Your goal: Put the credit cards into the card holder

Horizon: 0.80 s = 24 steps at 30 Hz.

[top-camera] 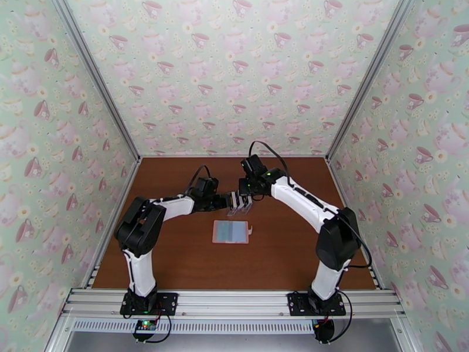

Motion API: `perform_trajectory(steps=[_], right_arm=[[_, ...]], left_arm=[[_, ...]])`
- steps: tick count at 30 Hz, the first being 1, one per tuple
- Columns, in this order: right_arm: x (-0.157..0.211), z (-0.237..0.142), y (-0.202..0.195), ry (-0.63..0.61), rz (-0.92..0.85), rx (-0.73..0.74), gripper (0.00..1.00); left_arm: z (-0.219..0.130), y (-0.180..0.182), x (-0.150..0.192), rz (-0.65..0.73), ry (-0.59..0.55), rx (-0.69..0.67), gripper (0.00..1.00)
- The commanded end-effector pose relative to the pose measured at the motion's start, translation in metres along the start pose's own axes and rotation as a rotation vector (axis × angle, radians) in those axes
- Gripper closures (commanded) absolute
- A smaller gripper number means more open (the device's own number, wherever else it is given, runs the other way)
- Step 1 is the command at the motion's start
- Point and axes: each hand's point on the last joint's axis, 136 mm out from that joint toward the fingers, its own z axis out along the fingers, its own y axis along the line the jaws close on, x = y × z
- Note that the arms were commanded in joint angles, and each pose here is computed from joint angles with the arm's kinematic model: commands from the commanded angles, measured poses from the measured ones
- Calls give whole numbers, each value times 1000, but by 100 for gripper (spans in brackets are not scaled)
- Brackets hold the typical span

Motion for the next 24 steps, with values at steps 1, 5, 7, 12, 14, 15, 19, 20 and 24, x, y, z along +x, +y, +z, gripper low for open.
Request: perform_trajectory(steps=[1,5,7,12,14,15,19,20,24], right_arm=[[6,-17,5,-22,23,-27,100],[15,-31,10,-41,34,-54,100],[20,-37,11,-48,45,-66,100],[31,-50,12,-65,67,-104,100],[36,-52,14,-67,74,-118,100],[39,-54,15,-70,77,-128,100],[47,-58,21,-88,111,-186,100],[51,-56,24,-86,120,-204,100],[65,-53,33,-87,141,-248,100]], left_arm=[[-16,-11,-10,18,-48,31,28],[-27,-11,-14,37,-76,5,28],[-34,-12,-17,56,-92,-17,28],[-52,-12,-12,80,-94,-52,29],[-59,-12,-7,101,-95,-80,29],[-63,-12,-2,112,-92,-92,29],[-76,-4,24,140,-72,-140,29],[-78,-2,30,143,-65,-149,29],[-88,9,52,146,-44,-176,29]])
